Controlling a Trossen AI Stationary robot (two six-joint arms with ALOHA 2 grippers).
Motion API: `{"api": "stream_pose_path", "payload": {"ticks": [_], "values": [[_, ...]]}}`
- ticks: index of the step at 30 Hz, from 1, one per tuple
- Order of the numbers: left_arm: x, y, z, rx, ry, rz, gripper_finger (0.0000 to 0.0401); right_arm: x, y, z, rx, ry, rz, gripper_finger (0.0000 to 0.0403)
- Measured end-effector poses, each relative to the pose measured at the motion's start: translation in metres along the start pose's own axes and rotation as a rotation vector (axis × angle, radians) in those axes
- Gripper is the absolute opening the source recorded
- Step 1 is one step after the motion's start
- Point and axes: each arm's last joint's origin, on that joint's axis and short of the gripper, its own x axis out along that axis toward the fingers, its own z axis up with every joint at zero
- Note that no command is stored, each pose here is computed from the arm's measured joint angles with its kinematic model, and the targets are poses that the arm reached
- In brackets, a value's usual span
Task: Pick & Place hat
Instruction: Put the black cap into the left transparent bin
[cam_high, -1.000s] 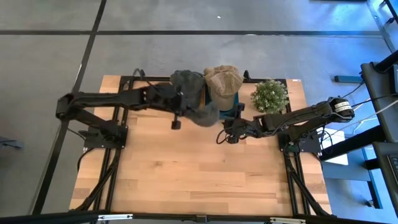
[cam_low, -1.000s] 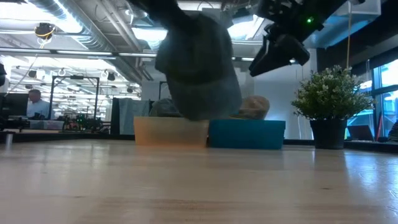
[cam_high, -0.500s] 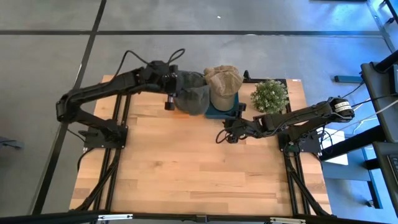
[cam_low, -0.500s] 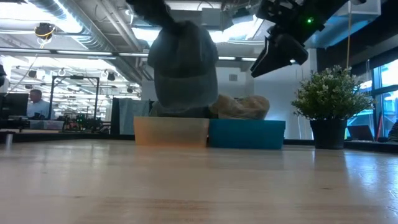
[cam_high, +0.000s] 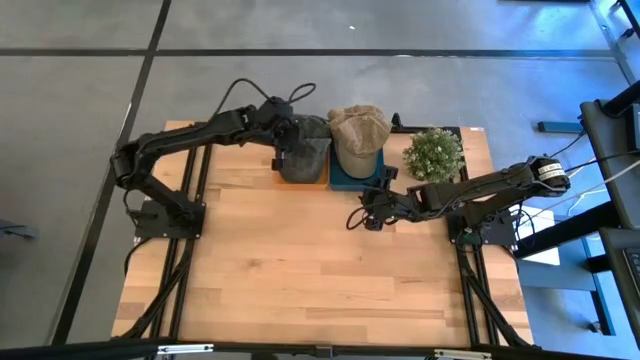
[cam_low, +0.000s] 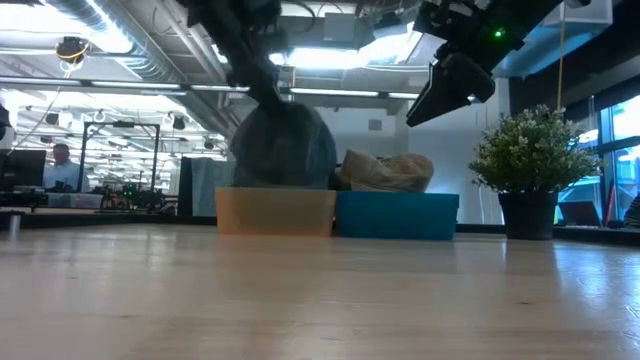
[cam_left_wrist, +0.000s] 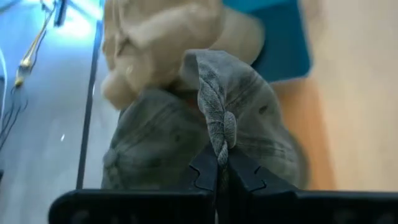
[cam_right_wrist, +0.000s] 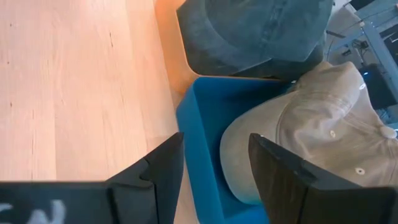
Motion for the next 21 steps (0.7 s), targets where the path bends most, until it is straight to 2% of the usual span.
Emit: {"api": "stream_pose_path", "payload": {"ticks": [9, 17, 21], "values": [[0.042, 0.007, -0.01, -0.088, 0.144, 0.114, 0.0017, 0.0, 0.0, 0.0, -0.001, 0.001, 0.001, 0.0181], [0.075, 0.004, -0.02, -0.008, 0.267, 0.14, 0.0016, 0.0, 0.0, 0.0, -0.002, 0.003, 0.002, 0.0181], [0.083, 0.005, -0.021, 0.001, 0.305, 0.205, 0.0027, 0.0, 0.0, 0.0, -0.002, 0.004, 0.002, 0.0181]]}}
